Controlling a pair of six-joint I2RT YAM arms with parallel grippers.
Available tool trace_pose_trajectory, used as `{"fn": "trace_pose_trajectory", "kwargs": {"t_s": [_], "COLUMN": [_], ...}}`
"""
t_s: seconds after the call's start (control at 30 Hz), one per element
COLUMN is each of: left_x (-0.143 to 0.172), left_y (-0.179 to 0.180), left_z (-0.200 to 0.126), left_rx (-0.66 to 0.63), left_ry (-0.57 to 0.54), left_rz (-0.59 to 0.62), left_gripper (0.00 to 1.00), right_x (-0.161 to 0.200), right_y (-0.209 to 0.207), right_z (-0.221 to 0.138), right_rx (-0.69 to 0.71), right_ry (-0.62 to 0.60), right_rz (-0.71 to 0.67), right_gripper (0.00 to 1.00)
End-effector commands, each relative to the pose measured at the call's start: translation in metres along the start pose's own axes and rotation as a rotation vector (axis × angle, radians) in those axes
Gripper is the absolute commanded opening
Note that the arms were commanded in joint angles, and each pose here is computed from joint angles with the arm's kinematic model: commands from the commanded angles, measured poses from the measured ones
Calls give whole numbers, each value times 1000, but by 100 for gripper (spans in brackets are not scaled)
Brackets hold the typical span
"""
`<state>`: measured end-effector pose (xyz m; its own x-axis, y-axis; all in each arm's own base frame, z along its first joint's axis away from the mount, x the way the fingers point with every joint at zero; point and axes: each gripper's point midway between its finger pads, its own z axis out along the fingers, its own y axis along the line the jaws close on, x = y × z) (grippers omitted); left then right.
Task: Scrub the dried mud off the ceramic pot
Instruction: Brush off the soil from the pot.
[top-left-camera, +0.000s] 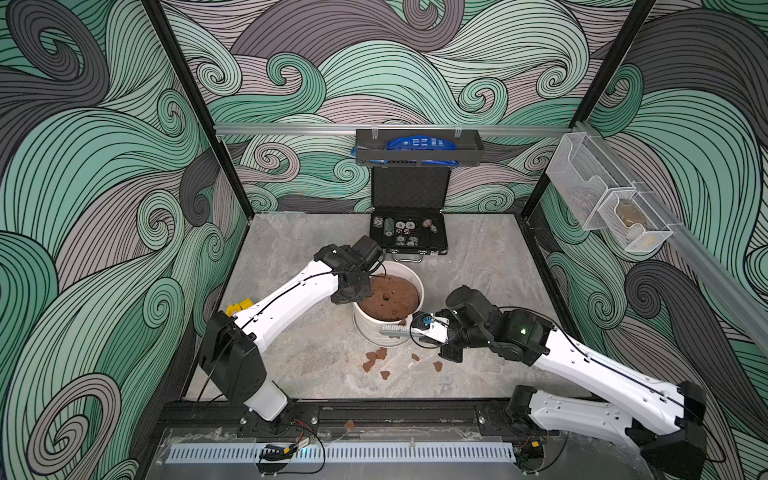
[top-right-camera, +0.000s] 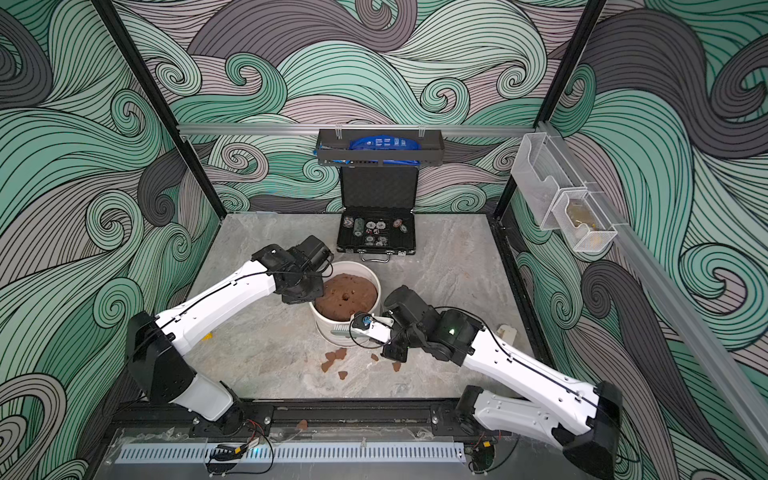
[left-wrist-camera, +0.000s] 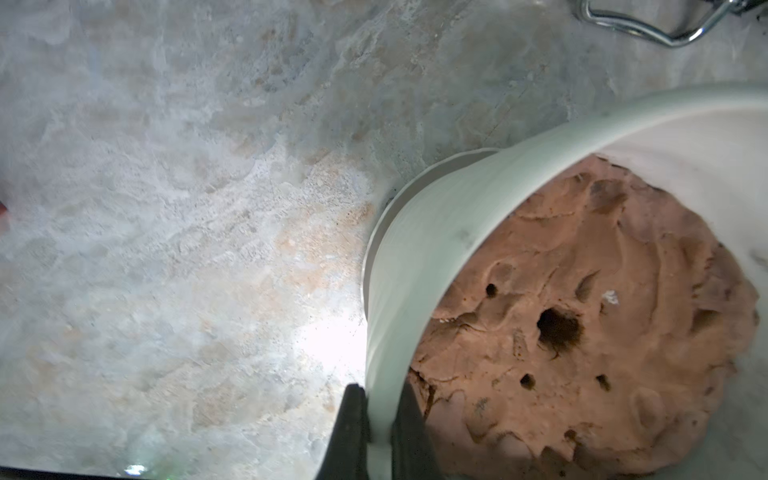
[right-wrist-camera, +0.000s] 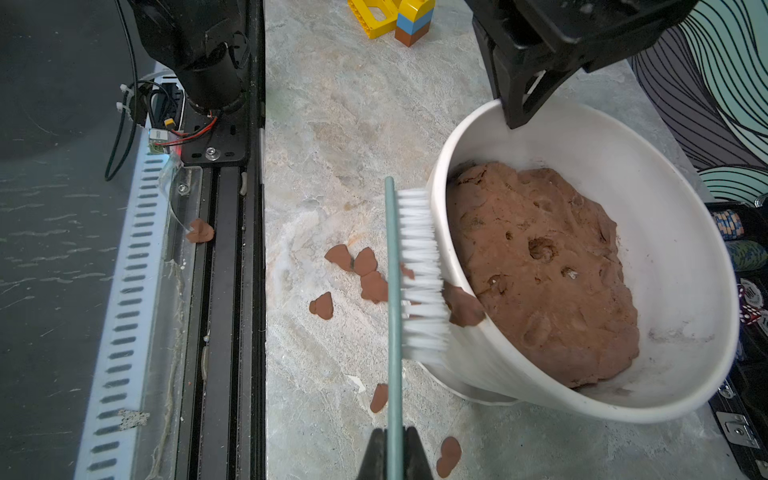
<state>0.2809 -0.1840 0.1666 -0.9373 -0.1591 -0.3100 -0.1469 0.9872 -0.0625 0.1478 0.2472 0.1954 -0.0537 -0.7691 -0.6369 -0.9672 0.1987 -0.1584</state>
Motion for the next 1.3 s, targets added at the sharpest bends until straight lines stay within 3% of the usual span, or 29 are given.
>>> {"fn": "trace_pose_trajectory", "kwargs": {"t_s": [0.0,0.2,0.4,0.63,0.8,1.03,1.27], "left_x": [1,-14,-26,-28,-27,-30,-32], "left_y": [-3,-2,-10,-20,-22,-19,-21], "left_z": [6,5,16,21,23,27,29], "left_rx": [-25,-63,-53,35,68,67,75], "left_ry": [21,-21,-7,15,29,37,36], "left_rz": [35,108,259,353,390,400,415], "left_gripper": [6,5,4,2,1,0,0], "right_x": [-3,-13,-8,2,4,29,36], "right_y": [1,3,0,-17,-27,-33,-16], "right_z": [-3,-7,0,9,10,6,0], "right_rx": [-2,-21,-17,39,72,115,43], "right_ry": [-26,-86,-54,-2,0,135,157], "right_rz": [-4,1,7,57,88,121,86], "right_gripper": [0,0,0,0,0,0,0]}}
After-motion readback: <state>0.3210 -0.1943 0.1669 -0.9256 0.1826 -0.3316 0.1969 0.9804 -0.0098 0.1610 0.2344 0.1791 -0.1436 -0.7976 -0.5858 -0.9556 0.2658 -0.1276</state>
